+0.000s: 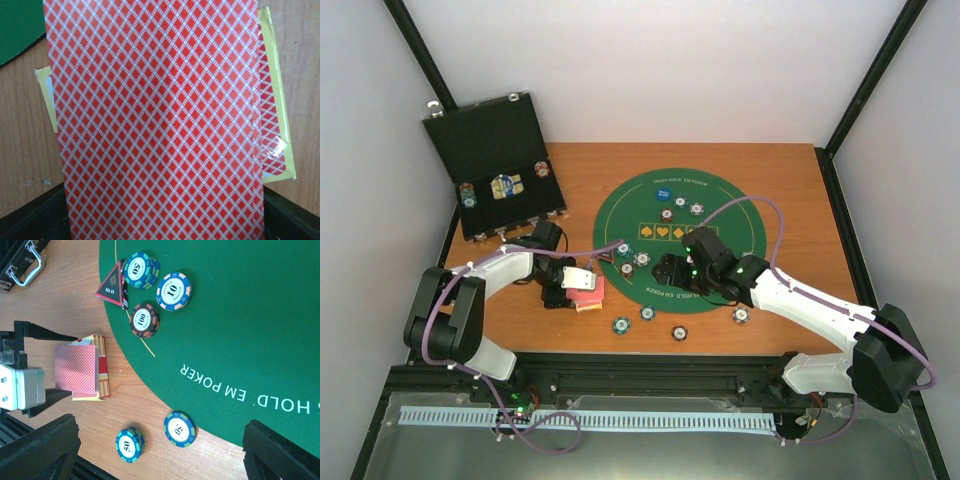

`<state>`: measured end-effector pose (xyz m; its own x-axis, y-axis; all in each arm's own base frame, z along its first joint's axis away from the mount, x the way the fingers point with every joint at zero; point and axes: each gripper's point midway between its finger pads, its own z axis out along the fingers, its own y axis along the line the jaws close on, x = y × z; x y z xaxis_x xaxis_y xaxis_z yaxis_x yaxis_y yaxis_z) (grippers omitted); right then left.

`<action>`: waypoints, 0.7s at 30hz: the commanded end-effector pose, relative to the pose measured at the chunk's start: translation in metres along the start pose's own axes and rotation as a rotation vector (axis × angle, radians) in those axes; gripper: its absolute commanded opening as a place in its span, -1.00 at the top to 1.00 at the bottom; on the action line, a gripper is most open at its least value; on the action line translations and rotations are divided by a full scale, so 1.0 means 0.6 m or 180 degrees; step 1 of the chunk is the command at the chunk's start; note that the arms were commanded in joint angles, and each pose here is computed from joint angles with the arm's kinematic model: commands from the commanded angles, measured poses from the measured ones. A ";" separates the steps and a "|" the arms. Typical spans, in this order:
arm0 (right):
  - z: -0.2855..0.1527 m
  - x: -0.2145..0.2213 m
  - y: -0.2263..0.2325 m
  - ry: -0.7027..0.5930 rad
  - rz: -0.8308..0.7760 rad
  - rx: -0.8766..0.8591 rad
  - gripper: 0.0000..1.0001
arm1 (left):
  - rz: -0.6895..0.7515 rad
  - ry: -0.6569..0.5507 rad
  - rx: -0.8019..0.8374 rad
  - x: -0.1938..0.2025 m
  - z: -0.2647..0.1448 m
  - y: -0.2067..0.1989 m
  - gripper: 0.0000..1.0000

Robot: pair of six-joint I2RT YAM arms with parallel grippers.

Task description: Distribute texas hold em gaming equipment

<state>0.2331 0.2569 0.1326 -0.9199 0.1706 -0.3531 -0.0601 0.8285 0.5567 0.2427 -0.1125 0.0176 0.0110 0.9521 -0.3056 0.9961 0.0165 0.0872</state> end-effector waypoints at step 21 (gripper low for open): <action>0.015 0.018 0.000 0.0016 0.0104 -0.0177 -0.71 | -0.0038 0.0061 -0.0077 0.011 0.021 -0.012 0.27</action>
<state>0.2283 0.2560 0.1203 -0.9249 0.1853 -0.3321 -0.0431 0.8166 0.5756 0.2435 -0.1143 0.0175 -0.0108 0.9462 -0.3234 0.9927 0.0491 0.1105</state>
